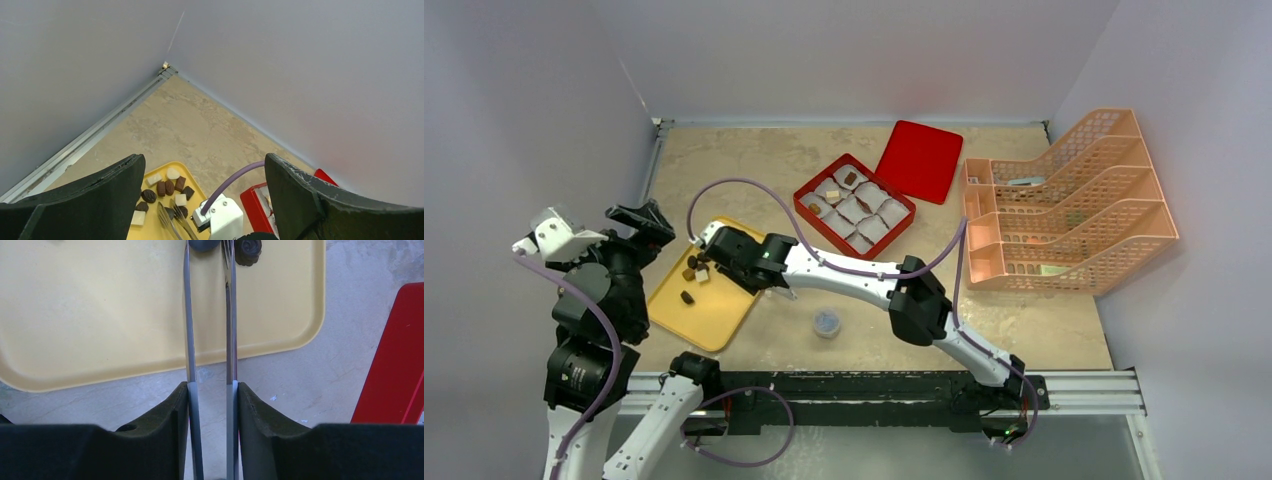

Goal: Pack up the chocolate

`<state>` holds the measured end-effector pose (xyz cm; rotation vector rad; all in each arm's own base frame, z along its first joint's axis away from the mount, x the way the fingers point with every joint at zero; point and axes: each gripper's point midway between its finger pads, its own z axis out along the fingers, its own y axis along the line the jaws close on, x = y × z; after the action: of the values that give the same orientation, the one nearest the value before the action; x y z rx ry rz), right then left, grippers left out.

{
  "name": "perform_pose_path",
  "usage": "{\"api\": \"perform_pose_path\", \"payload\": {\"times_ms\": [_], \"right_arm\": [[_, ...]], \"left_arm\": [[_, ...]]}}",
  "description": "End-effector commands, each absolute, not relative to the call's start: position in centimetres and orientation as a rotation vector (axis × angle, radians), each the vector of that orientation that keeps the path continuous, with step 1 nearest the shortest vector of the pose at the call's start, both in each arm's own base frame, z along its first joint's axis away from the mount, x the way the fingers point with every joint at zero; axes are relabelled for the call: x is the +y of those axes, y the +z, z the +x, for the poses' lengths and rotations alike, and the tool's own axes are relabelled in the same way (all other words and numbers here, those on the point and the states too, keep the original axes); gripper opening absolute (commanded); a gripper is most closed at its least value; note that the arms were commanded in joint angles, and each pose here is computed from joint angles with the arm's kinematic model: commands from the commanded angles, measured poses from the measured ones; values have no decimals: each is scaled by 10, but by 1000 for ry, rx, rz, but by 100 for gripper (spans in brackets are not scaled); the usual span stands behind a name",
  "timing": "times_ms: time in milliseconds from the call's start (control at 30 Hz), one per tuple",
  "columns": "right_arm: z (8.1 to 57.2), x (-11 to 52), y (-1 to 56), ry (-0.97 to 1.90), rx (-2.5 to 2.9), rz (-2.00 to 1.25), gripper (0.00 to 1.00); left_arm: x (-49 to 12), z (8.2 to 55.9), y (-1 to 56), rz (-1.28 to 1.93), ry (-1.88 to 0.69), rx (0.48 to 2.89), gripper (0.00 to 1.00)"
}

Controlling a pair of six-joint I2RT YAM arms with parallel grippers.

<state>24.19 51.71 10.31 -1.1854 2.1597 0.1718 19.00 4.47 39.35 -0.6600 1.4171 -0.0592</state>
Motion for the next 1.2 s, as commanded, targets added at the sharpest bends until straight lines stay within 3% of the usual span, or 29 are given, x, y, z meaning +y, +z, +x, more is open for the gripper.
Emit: {"api": "perform_pose_path", "payload": {"times_ms": [0, 267, 700, 1167], "right_arm": [[243, 517, 140, 231, 2113, -1129, 27], [227, 507, 154, 325, 2131, -1138, 25], [240, 477, 190, 336, 2120, -1035, 24], [303, 367, 221, 204, 2185, -750, 24]], "left_arm": [[48, 192, 391, -668, -40, 1403, 89], [44, 198, 382, -657, -37, 1426, 89], [35, 220, 357, -641, -21, 1496, 88], [15, 245, 315, -592, -61, 1588, 88]]}}
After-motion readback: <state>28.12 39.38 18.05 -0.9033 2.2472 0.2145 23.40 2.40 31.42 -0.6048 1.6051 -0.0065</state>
